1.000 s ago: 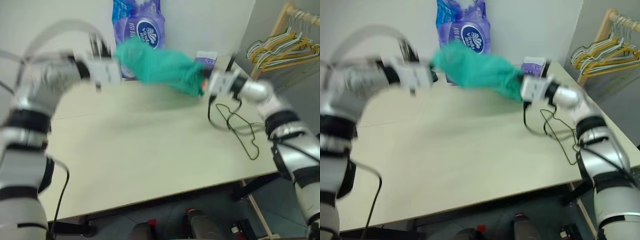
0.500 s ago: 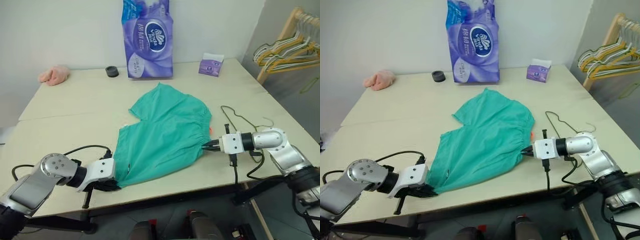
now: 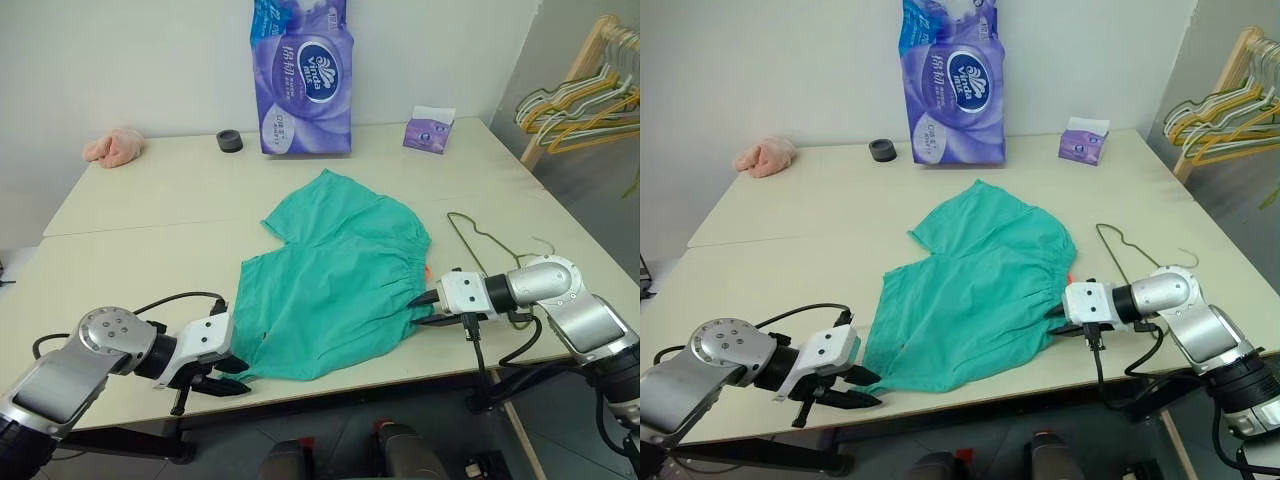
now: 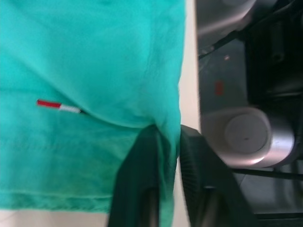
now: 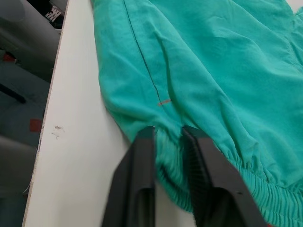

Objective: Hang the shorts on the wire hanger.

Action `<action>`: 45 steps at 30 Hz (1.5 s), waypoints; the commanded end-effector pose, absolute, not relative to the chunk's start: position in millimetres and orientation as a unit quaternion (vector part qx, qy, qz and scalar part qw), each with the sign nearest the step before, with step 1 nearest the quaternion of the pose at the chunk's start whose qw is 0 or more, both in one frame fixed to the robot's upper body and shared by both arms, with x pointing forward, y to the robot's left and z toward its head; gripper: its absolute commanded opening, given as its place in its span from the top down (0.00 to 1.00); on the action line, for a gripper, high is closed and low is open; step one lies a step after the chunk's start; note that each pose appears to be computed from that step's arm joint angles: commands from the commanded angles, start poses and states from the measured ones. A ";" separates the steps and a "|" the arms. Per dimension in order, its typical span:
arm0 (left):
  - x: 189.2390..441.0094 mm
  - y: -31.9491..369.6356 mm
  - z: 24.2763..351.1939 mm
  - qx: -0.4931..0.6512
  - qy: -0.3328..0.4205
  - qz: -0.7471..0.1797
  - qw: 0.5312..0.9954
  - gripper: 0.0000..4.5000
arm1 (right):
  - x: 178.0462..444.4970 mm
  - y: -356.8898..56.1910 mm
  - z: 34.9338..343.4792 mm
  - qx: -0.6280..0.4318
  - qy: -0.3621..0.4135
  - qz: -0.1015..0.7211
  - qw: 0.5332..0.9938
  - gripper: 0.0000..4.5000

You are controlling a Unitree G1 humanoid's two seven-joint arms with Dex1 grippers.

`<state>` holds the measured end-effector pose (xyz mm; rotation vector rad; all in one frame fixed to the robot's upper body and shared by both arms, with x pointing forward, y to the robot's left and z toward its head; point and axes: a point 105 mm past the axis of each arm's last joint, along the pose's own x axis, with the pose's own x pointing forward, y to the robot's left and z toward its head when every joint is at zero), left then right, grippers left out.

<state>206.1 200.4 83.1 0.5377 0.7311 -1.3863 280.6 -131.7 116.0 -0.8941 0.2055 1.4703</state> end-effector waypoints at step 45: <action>274.9 129.6 188.9 0.203 0.070 -0.631 0.745 0.00 | 358.9 -331.7 45.4 -0.073 0.356 0.013 0.932 0.75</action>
